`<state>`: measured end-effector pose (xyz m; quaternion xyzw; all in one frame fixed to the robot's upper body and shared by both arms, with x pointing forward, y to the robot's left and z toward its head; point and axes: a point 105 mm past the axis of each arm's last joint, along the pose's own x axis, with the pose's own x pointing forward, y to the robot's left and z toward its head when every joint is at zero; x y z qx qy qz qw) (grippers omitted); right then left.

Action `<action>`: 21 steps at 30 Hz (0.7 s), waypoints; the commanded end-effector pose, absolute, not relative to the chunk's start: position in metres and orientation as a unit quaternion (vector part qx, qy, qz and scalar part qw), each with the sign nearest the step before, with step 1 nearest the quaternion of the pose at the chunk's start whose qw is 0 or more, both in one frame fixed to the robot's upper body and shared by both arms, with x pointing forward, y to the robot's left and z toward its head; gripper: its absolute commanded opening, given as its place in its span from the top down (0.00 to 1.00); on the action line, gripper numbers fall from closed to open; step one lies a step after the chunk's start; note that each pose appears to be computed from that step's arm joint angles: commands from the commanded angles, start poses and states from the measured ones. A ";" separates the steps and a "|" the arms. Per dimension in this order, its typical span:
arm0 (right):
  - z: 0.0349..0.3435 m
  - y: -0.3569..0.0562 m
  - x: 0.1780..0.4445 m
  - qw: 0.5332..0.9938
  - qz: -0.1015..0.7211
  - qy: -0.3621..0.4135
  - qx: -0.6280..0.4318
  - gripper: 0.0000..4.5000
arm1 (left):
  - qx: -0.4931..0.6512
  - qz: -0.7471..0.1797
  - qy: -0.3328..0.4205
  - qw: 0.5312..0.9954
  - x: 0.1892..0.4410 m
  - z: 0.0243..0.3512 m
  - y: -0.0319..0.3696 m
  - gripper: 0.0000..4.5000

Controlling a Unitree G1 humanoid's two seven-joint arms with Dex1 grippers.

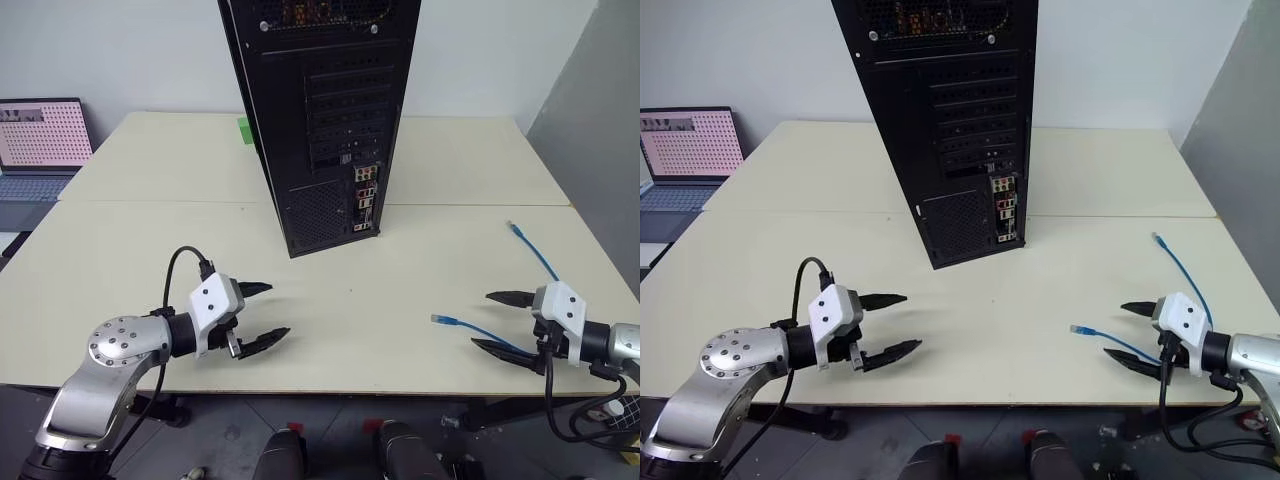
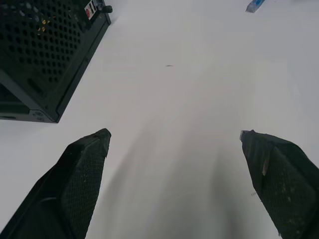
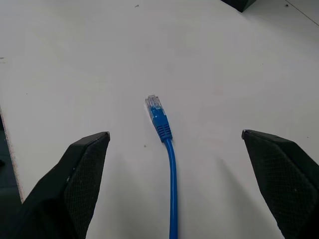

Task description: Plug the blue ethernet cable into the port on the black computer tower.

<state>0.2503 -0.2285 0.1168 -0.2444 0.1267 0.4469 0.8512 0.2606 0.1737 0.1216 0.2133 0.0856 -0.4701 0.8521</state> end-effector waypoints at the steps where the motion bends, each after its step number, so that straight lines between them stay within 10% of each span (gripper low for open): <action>1: 0.127 -0.231 0.252 0.852 0.441 0.110 -0.260 0.00 | 0.224 -0.483 0.062 0.844 0.258 0.134 0.167 0.01; 21: 0.111 -0.217 0.263 0.860 0.424 0.148 -0.242 0.00 | 0.249 -0.565 0.066 0.784 0.260 0.122 0.121 0.01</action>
